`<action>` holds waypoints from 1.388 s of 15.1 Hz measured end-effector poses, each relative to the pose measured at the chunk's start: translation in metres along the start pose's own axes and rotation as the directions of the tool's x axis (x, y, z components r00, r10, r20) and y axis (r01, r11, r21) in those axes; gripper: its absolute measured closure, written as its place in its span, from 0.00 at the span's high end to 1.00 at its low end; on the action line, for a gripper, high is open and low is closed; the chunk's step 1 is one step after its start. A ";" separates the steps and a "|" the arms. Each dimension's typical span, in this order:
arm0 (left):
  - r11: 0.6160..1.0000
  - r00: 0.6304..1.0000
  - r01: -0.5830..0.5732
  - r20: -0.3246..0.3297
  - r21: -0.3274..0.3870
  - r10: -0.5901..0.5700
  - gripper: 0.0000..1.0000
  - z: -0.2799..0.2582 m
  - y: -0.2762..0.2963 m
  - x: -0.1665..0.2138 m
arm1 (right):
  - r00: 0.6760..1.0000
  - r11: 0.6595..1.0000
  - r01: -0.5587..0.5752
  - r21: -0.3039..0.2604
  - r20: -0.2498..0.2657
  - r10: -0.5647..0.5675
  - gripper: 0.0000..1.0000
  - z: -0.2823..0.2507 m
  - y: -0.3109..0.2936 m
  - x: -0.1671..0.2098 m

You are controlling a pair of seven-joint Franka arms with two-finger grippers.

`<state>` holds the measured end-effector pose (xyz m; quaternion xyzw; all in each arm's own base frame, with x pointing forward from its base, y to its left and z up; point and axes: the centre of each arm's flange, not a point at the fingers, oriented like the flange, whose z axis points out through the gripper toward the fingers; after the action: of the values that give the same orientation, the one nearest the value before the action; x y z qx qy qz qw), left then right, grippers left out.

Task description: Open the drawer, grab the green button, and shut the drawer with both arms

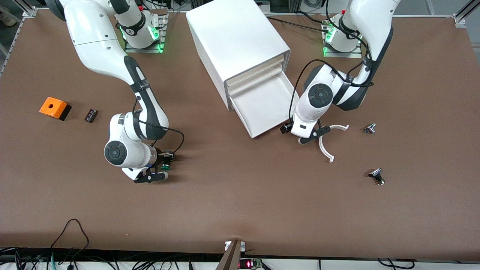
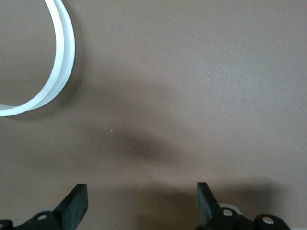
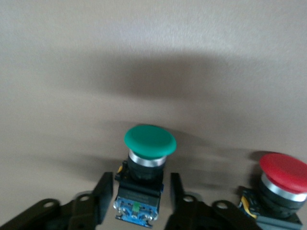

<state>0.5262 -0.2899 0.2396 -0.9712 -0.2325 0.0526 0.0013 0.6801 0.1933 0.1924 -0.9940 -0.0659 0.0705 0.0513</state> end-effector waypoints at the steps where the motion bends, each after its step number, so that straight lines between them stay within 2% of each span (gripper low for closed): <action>1: 1.000 1.000 -0.011 0.003 0.004 0.011 1.00 0.003 0.003 -0.006 | 1.000 1.000 0.000 0.002 -0.009 0.000 0.72 -0.005 -0.001 0.002; 4: 0.999 0.999 -0.039 0.013 0.021 0.038 1.00 0.013 0.010 -0.023 | 1.000 1.000 0.005 0.010 -0.027 -0.004 0.97 -0.036 -0.005 0.003; 5: 0.999 0.999 -0.041 0.012 0.021 0.040 1.00 0.015 0.010 -0.025 | 0.999 1.000 0.007 0.013 -0.037 -0.006 1.00 -0.052 -0.006 0.002; 7: 0.999 0.999 -0.048 0.014 0.020 0.048 1.00 0.015 0.012 -0.029 | 0.998 1.000 0.005 0.016 -0.058 -0.004 1.00 -0.089 -0.004 -0.001; 15: 0.991 0.990 -0.131 0.060 0.038 0.129 1.00 0.031 0.026 -0.082 | 0.995 0.999 -0.051 0.008 -0.082 0.051 1.00 -0.211 0.037 -0.033; 19: 0.984 0.982 -0.171 0.088 0.050 0.166 1.00 0.035 0.033 -0.110 | 0.990 0.994 -0.103 -0.048 -0.104 0.098 1.00 -0.255 0.043 -0.053; 21: 0.984 0.982 -0.170 0.097 0.055 0.164 1.00 0.036 0.036 -0.119 | 0.986 0.991 -0.123 -0.053 -0.116 0.116 1.00 -0.275 0.056 -0.062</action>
<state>0.4330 -0.3769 0.2154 -0.9833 -0.1480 0.1043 0.0169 0.6666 0.1038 0.4650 -0.9997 -0.0051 0.0154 0.0205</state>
